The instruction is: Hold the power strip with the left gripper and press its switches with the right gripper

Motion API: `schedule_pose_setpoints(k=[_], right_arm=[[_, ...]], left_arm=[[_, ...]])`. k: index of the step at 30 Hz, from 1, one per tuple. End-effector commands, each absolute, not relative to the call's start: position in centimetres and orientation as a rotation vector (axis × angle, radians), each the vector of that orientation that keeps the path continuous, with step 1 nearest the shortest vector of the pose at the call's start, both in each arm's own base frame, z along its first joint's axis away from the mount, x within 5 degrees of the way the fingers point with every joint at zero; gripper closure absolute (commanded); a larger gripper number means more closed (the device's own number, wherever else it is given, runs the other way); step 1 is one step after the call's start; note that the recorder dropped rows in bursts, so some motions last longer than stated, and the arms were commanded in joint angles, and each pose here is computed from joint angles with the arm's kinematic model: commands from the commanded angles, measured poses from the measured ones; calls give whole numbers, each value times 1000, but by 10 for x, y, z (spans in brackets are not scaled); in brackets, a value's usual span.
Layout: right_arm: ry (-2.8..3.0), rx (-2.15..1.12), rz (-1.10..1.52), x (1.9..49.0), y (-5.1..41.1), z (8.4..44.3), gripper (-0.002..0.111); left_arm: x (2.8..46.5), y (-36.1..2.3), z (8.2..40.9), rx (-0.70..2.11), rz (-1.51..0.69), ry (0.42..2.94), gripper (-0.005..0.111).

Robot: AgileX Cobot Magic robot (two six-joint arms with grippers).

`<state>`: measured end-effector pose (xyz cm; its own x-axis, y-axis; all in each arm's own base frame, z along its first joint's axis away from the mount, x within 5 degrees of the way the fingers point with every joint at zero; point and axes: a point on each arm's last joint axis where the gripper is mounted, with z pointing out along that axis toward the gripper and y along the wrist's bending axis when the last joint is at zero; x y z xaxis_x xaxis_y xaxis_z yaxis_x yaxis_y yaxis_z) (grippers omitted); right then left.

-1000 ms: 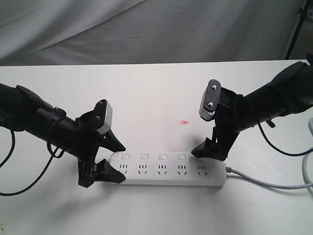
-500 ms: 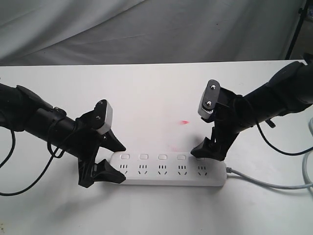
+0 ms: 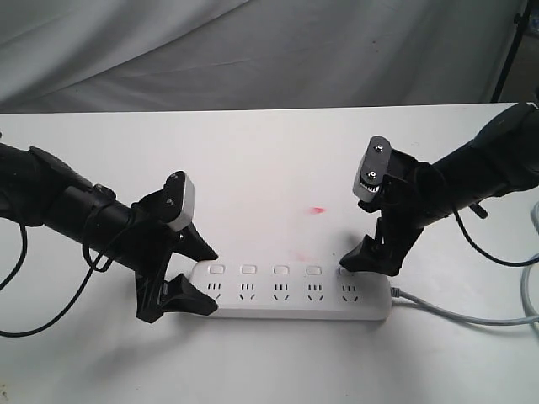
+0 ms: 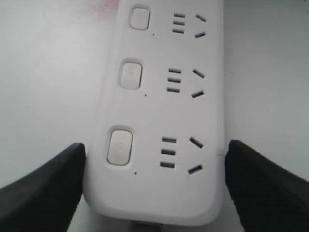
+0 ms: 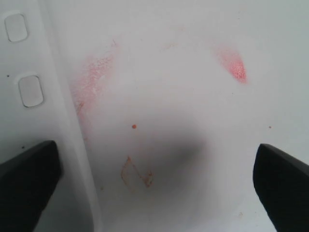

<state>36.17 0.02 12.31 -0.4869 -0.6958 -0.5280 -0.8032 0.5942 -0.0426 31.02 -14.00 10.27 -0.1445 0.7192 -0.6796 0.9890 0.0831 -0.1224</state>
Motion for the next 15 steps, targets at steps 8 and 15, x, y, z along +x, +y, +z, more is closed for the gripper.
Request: schedule_pose_setpoints(k=[8, 15], right_arm=[[2243, -1256, 281, 359, -1, 123, 4], [2063, -1123, 334, 353, 11, 192, 4]], left_arm=[[311, -140, 101, 1679, -789, 1925, 63], [311, -140, 101, 1679, -789, 1925, 63]])
